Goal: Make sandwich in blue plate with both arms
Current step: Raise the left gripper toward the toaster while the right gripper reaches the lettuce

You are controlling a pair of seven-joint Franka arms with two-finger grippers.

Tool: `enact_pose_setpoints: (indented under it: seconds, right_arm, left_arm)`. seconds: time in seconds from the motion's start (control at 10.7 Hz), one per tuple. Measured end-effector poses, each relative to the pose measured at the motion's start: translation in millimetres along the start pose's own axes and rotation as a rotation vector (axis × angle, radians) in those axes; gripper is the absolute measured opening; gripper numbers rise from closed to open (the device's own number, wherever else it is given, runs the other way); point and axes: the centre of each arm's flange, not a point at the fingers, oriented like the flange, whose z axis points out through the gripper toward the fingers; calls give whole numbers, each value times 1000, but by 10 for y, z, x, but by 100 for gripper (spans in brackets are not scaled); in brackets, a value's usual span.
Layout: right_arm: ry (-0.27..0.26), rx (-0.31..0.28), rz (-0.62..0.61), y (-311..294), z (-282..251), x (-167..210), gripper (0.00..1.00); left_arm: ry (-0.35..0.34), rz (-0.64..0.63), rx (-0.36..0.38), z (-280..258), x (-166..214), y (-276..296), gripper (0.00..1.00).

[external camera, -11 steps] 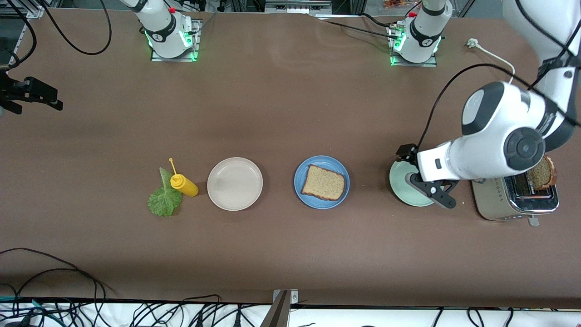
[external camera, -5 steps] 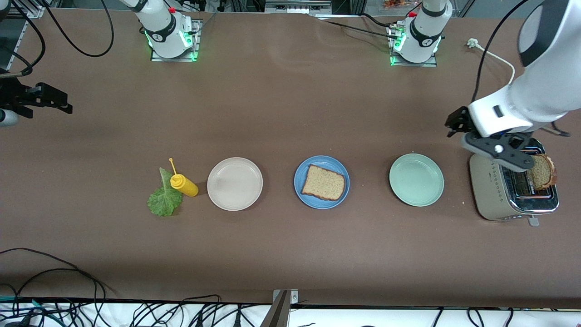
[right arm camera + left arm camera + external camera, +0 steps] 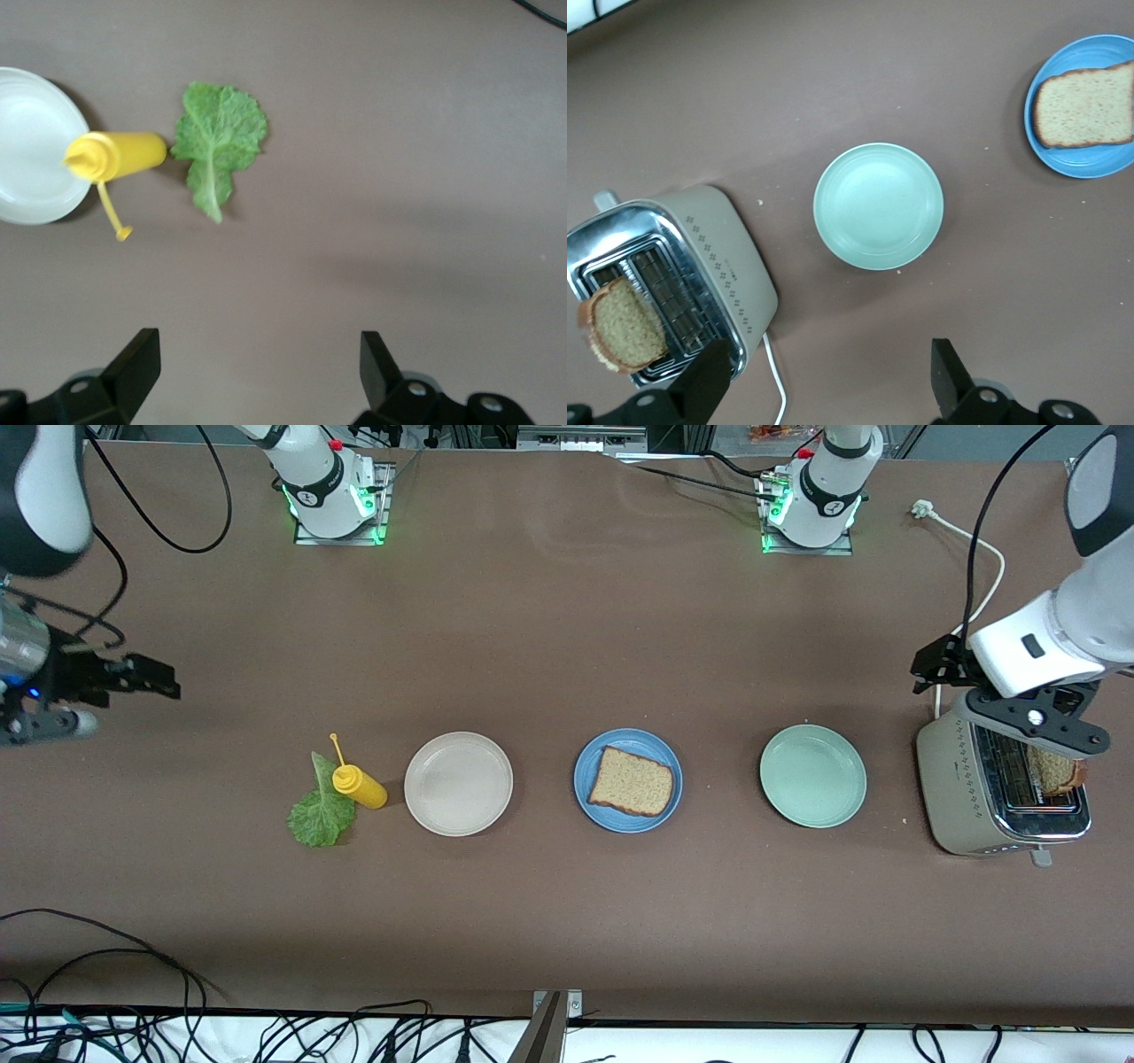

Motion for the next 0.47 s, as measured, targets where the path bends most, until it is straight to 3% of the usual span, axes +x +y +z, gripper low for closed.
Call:
enact_pose_setpoints:
  seconds: [0.28, 0.47]
  right_arm:
    - [-12, -17, -43, -212, 792, 480, 100]
    - [12, -30, -64, -325, 1198, 719, 100]
  left_arm:
    - [-7, -11, -4, 17, -29, -66, 100]
    - [-9, 1, -5, 11, -13, 2, 100]
